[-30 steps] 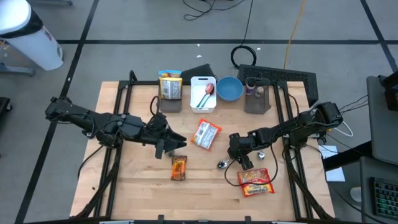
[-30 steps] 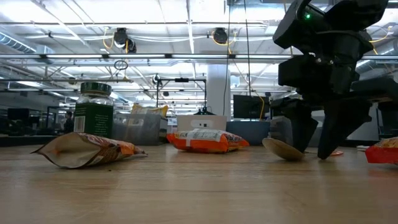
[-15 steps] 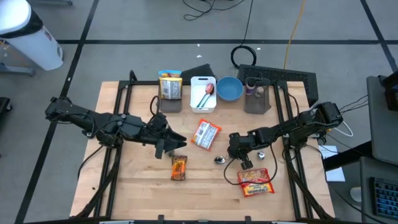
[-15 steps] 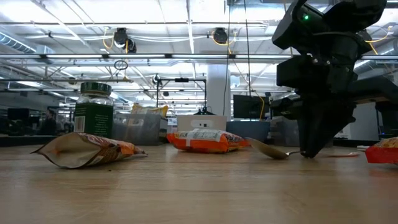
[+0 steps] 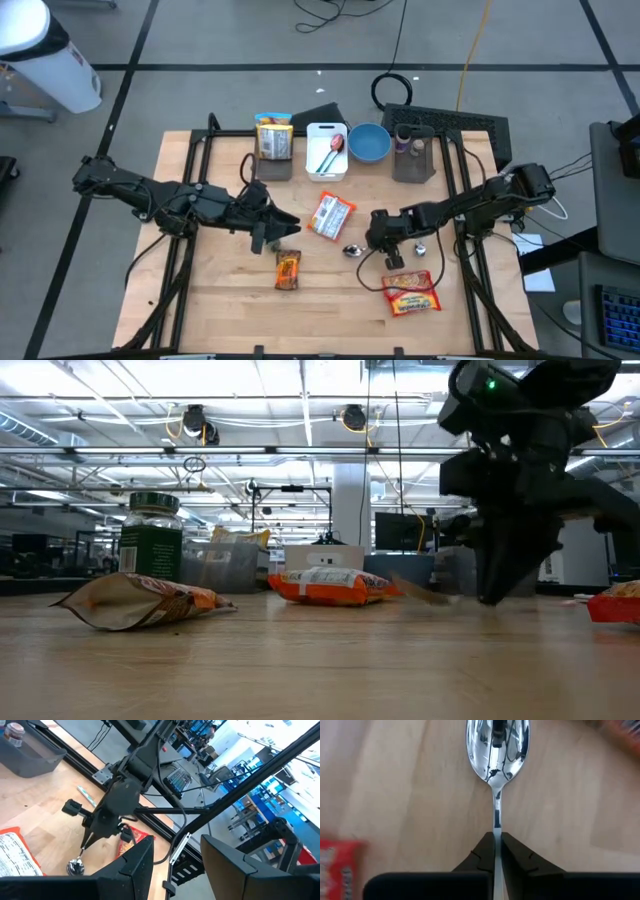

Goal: Pick & Place Food Item
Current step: Put the orange spoon into the white bin

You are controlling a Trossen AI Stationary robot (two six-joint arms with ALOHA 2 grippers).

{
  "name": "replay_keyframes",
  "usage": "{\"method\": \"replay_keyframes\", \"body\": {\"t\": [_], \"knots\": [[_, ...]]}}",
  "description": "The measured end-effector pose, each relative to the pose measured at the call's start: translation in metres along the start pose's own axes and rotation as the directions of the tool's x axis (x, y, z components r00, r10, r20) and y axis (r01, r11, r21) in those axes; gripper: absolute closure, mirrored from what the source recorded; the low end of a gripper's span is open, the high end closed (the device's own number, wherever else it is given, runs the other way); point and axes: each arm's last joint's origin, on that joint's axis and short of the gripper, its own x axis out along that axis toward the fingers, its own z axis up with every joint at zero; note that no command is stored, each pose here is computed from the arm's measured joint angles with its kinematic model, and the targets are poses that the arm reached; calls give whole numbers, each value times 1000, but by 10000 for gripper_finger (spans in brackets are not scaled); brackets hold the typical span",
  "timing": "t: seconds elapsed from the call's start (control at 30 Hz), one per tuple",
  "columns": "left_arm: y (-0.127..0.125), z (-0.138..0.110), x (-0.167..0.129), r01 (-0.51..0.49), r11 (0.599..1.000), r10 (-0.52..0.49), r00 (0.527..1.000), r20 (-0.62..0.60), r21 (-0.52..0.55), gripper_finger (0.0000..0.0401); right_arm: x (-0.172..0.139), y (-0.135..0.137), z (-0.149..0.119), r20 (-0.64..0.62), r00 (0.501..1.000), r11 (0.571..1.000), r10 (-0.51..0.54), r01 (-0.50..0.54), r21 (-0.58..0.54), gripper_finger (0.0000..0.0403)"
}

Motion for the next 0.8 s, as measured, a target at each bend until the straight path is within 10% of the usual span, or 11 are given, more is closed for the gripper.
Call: {"method": "replay_keyframes", "body": {"t": [0.37,0.8], "knots": [[4,3,1,-29,999,28,999,19,45,231,-72,-22,14,296,950,980,-104,48,191,400],[28,23,11,-223,974,227,953,201,-43,231,-170,-39,30,558,694,870,-456,213,445,401]]}}
